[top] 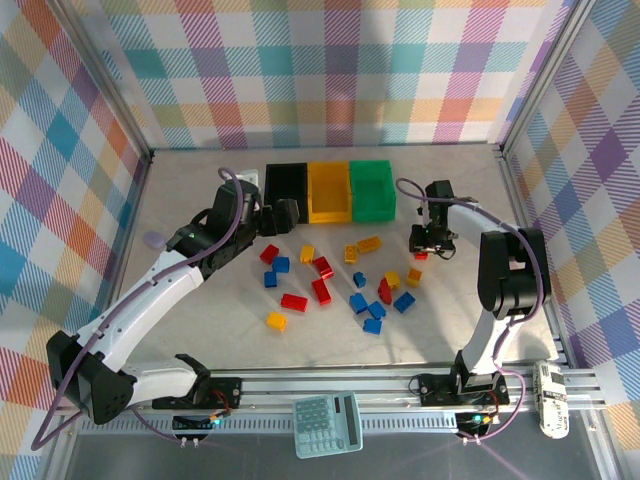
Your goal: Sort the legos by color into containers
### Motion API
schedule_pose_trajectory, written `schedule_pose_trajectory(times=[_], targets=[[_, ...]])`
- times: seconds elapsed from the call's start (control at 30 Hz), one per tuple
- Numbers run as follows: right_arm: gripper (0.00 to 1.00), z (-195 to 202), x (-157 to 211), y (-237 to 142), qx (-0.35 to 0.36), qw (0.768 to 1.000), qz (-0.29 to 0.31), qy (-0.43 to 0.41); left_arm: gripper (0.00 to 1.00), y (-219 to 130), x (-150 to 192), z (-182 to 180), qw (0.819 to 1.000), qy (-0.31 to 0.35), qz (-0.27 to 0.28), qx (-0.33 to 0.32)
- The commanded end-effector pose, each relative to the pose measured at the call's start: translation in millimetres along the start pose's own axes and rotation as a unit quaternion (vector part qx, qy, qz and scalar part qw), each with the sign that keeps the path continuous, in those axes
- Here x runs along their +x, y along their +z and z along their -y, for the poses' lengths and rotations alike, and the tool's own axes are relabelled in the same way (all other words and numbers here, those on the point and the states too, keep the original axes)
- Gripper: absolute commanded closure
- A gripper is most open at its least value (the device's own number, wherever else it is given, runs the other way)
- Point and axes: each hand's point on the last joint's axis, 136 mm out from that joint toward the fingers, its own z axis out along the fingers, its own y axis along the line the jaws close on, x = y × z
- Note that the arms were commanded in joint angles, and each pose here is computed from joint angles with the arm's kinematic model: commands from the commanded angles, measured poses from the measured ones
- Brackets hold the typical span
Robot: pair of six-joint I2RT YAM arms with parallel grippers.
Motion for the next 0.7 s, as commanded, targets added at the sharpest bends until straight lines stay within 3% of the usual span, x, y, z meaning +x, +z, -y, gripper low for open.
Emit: schedule_pose_trajectory(times=[0.0,0.17,0.43,0.67], targets=[[0.72,-6,-8,-8,-0.01,1.0,0.01,-0.01,0.0,-6,-4,4,1.0,0.009,0.0,0.002],[0.75,-21,-19,-39,-0.045,0.998,0.043,-0.012,0.0,-9,-3,7,1.0,0.007,0.001,0.01],[0.76,-64,-77,-107,-0.111,0.984,0.135,-0.031,0.0,-12,5,17,1.0,0.0,-0.002,0.021],[0.76,-104,-129,-109,-0.132,0.977,0.157,-0.061,0.0,-11,22,19,0.999,0.011,-0.035,-0.004]])
